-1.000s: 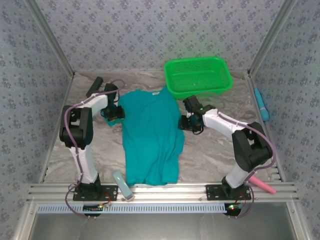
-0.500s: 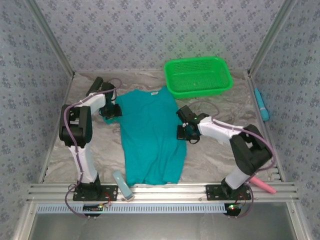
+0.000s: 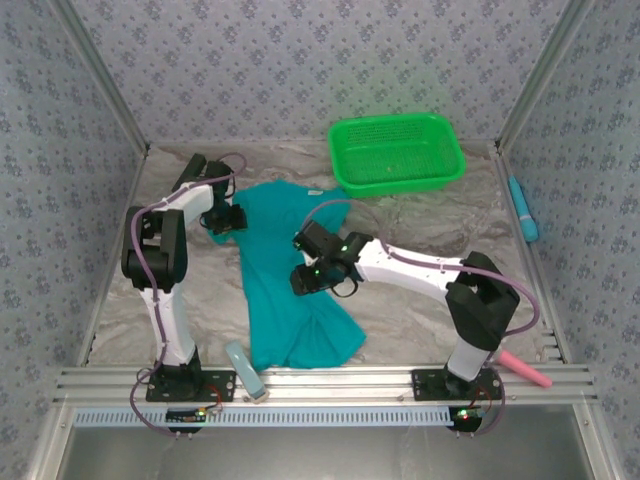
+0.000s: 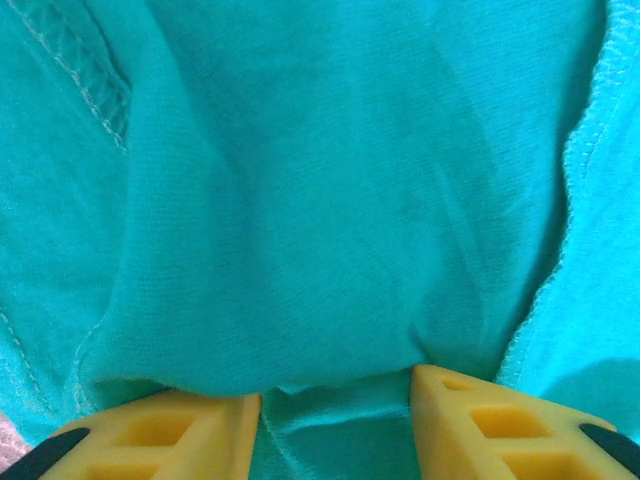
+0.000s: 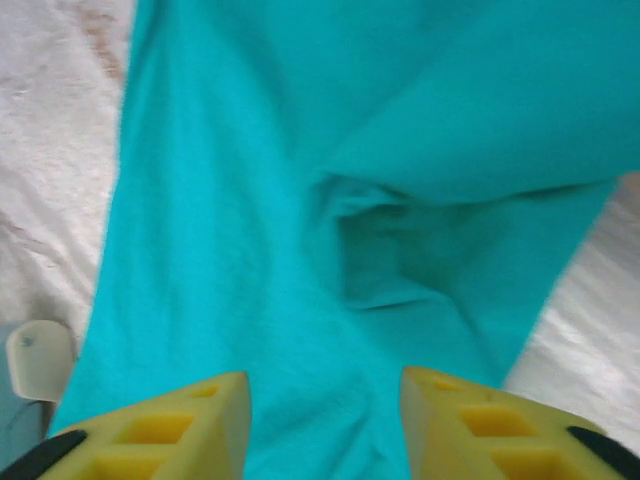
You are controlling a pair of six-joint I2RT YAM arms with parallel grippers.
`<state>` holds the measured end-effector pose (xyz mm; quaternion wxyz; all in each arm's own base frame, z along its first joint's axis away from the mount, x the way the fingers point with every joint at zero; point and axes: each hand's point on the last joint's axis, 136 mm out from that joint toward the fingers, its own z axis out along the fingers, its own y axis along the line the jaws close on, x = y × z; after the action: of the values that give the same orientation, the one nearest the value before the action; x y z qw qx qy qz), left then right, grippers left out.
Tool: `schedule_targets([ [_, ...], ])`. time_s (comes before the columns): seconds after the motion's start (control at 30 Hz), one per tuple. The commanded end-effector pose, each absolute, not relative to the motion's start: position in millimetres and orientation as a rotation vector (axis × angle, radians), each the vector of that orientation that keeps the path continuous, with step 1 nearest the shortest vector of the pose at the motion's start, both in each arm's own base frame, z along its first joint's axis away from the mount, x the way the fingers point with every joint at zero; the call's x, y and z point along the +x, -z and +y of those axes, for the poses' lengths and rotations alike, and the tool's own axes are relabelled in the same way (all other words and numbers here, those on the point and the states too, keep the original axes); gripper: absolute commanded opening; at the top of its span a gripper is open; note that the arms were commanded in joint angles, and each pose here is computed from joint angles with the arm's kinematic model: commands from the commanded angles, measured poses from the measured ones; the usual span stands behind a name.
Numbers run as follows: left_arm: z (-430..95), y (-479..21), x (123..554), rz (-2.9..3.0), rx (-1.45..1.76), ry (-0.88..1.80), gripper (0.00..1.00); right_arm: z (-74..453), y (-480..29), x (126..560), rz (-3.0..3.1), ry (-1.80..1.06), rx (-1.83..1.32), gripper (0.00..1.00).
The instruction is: Fold the inside-out t-shirt
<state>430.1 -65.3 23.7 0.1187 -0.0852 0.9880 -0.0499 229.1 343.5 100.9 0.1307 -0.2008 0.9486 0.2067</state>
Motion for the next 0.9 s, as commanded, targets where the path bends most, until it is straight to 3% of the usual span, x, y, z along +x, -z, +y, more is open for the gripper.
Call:
schedule_targets([
  [0.0, -70, -6, 418, 2.961, -0.234, 0.184, 0.46, 296, -114, 259, 2.757, -0.562, -0.452, 0.50],
  [0.2, -70, -6, 417, 2.961, -0.253, 0.197, 0.46, 235, -86, 318, 2.799, -0.571, -0.103, 0.51],
  [0.63, -66, -3, 411, 2.959, -0.286, 0.216, 0.46, 301, -51, 376, 2.705, -0.863, -0.040, 0.45],
  [0.7, -66, -2, 411, 2.957, -0.295, 0.219, 0.46, 308, -49, 380, 2.695, -0.915, 0.007, 0.37],
  [0.8, -68, -1, 412, 2.955, -0.296, 0.231, 0.46, 306, -52, 383, 2.682, -0.937, 0.078, 0.03],
  [0.87, -67, -1, 411, 2.957, -0.297, 0.229, 0.46, 290, -52, 382, 2.707, -0.804, 0.117, 0.00],
])
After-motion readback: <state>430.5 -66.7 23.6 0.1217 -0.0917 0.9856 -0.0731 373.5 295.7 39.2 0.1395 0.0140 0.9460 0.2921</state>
